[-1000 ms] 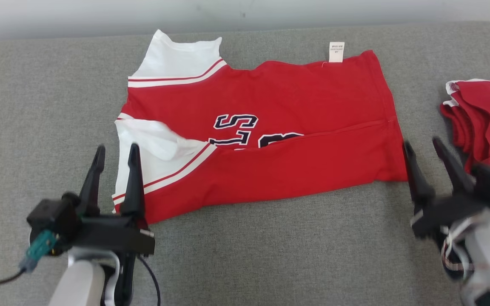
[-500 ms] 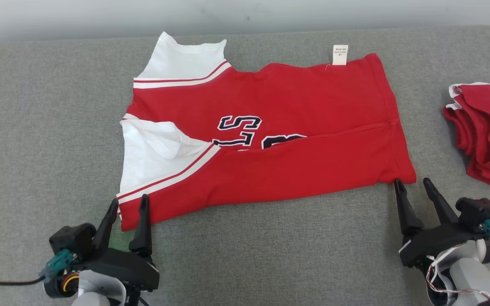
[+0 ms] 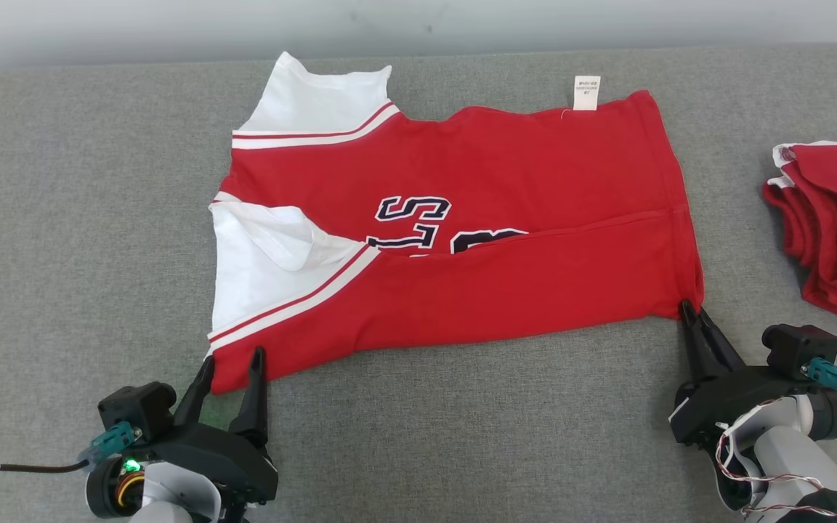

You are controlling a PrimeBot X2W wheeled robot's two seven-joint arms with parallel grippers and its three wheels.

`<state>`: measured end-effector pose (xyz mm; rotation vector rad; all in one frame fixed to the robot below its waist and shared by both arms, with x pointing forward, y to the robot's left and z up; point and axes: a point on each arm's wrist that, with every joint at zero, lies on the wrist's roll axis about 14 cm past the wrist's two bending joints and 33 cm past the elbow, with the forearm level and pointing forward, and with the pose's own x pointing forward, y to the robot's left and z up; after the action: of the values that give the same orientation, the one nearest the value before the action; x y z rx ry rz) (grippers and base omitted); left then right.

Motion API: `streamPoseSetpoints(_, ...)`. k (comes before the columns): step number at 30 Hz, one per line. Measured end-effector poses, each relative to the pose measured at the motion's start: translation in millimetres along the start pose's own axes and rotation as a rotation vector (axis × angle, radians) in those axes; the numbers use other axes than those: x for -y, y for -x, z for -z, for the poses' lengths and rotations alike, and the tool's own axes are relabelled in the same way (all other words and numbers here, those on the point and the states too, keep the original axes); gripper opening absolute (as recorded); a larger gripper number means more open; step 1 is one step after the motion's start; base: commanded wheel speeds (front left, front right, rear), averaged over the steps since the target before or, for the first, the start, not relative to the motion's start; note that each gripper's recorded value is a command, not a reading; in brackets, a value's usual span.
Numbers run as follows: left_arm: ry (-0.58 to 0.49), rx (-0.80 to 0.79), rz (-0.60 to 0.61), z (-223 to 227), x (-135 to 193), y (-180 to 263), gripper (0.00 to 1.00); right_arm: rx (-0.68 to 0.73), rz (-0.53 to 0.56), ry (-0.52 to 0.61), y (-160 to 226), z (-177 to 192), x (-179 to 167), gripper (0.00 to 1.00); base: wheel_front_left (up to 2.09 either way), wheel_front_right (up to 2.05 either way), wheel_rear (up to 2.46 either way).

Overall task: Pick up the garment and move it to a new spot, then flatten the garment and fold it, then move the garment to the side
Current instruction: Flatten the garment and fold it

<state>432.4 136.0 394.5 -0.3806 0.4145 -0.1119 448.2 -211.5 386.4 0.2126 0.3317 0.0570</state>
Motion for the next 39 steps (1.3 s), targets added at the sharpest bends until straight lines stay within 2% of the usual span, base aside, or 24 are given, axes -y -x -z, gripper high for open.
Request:
streamPoseSetpoints(4, 0.004, -0.006, -0.009, 0, -1, -1, 1.00, 0.000, 0.000, 0.010, 2, -1, 3, 0.00, 0.00, 0.00, 0.00)
streamPoseSetpoints(5, 0.004, -0.007, -0.009, 0, -1, -1, 0.97, 0.001, -0.001, 0.013, 3, -2, 3, 0.00, 0.00, 0.00, 0.00)
streamPoseSetpoints(6, 0.003, -0.009, -0.010, 0, -1, 0, 0.73, 0.003, -0.002, 0.016, 4, -3, 3, 0.00, 0.00, 0.00, 0.00)
streamPoseSetpoints(7, 0.001, -0.008, -0.008, 0, 0, 0, 0.37, 0.005, -0.003, 0.019, 5, -4, 4, 0.00, 0.00, 0.00, 0.00)
streamPoseSetpoints(8, -0.001, -0.006, -0.004, -1, 0, 1, 0.11, 0.007, -0.005, 0.023, 6, -5, 4, 0.00, 0.00, 0.00, 0.00)
streamPoseSetpoints(9, -0.005, -0.007, 0.005, 0, 2, 3, 0.00, 0.014, -0.008, 0.024, 7, -7, 3, 0.00, 0.00, 0.00, 0.00)
streamPoseSetpoints(20, -0.023, 0.021, 0.037, -4, 7, 34, 0.00, 0.046, -0.039, -0.042, 31, -14, 2, 0.00, 0.00, 0.00, 0.00)
streamPoseSetpoints(28, -0.055, 0.021, 0.038, -3, 5, 62, 0.00, 0.046, -0.039, -0.077, 57, -16, 18, 0.00, 0.00, 0.00, 0.00)
streamPoseSetpoints(39, -0.031, -0.068, 0.045, 23, 13, 100, 0.00, 0.001, -0.037, -0.103, 97, 0, 28, 0.00, 0.00, 0.00, 0.00)
